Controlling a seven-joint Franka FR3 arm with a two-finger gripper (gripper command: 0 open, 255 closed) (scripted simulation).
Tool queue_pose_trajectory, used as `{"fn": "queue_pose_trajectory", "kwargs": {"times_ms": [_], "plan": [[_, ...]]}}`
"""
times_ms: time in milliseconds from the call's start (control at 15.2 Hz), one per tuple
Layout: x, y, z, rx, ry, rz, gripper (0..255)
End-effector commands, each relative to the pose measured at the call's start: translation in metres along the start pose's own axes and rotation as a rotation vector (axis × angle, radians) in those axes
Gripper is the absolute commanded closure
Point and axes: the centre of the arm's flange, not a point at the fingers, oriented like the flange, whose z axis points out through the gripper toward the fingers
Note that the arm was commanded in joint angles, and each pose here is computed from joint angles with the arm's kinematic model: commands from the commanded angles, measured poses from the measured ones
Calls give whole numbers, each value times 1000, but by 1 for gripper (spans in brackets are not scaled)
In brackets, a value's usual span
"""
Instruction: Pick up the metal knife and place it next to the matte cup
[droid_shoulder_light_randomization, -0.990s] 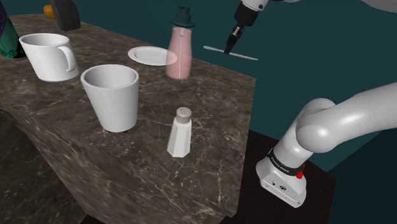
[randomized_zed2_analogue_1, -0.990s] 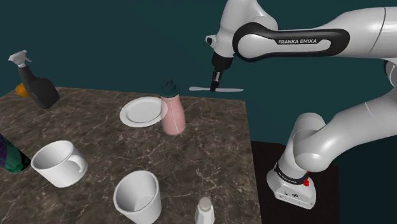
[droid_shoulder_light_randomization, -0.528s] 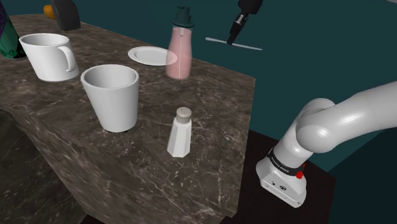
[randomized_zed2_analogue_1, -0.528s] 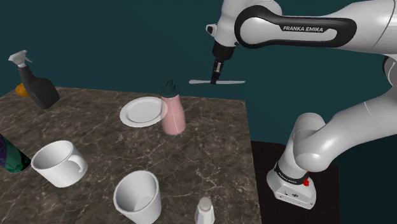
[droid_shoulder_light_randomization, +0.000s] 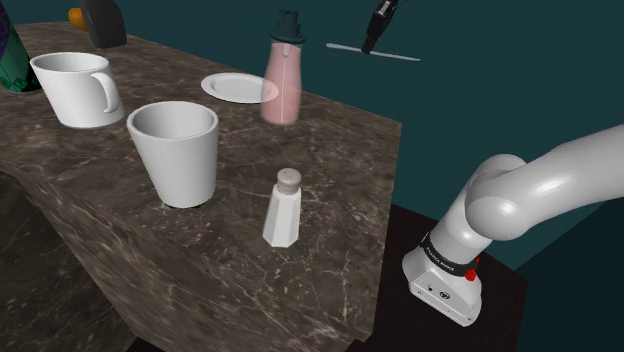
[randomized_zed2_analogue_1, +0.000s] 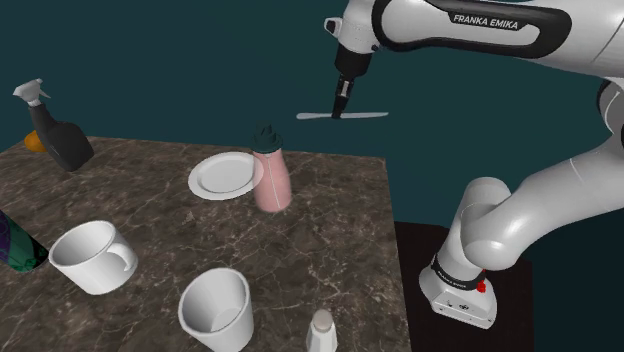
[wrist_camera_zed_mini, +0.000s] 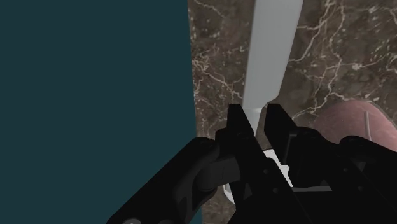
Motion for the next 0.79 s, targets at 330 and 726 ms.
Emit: {"fn": "queue_pose_trajectory", "kwargs": {"times_ms": [330,726], "plan": [[5,-11,-31,0,0,0,255],[0,-90,-38,0,0,0,255]]}}
